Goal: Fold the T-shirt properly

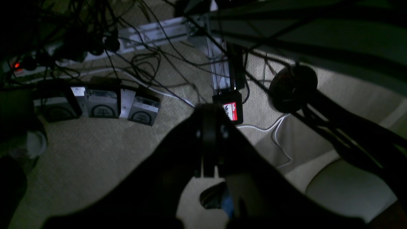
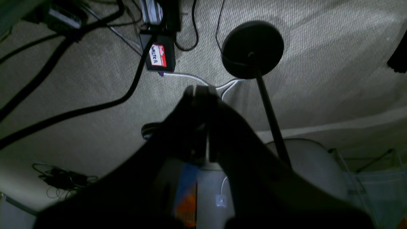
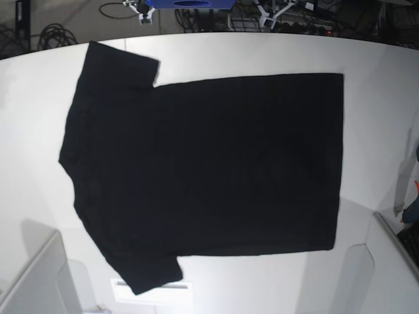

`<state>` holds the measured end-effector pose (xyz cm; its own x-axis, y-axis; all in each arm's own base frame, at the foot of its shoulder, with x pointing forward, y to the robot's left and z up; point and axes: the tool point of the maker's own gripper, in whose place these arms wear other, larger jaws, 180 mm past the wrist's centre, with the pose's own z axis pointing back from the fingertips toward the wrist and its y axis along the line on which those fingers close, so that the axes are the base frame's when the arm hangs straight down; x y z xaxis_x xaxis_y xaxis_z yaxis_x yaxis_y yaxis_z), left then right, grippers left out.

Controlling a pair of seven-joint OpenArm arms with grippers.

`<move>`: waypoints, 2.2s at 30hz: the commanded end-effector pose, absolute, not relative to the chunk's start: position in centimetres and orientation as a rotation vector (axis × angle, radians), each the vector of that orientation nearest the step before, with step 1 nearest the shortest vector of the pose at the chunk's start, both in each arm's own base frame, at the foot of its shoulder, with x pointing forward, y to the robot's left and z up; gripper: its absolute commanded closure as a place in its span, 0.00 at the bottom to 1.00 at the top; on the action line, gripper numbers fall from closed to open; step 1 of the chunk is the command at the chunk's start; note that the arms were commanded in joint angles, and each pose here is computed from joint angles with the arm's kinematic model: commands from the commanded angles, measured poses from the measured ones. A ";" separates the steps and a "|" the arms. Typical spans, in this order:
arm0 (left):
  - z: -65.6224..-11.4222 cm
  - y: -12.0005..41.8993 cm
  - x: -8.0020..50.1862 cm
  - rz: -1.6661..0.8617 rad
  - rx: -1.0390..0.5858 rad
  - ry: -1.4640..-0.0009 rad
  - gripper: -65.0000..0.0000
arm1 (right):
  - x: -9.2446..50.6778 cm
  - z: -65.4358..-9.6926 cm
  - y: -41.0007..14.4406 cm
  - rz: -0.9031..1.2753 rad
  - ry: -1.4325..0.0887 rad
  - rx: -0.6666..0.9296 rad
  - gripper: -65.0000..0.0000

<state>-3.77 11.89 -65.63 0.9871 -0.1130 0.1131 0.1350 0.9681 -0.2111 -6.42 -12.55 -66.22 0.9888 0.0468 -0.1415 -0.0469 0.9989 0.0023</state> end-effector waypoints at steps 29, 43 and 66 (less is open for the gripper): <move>-42.8 26.9 -4.4 -0.116 -0.092 -0.580 1.00 | 0.9 -45.3 -28.4 -0.356 -0.399 -0.417 1.00; -33.3 30.1 5.7 0.098 -0.058 -1.008 1.00 | 15.8 -35.7 -25.5 -0.648 -0.886 0.146 0.46; -36.4 31.4 11.0 0.243 -0.194 -0.900 0.45 | 15.8 -43.7 -23.3 -0.707 -0.658 0.446 0.30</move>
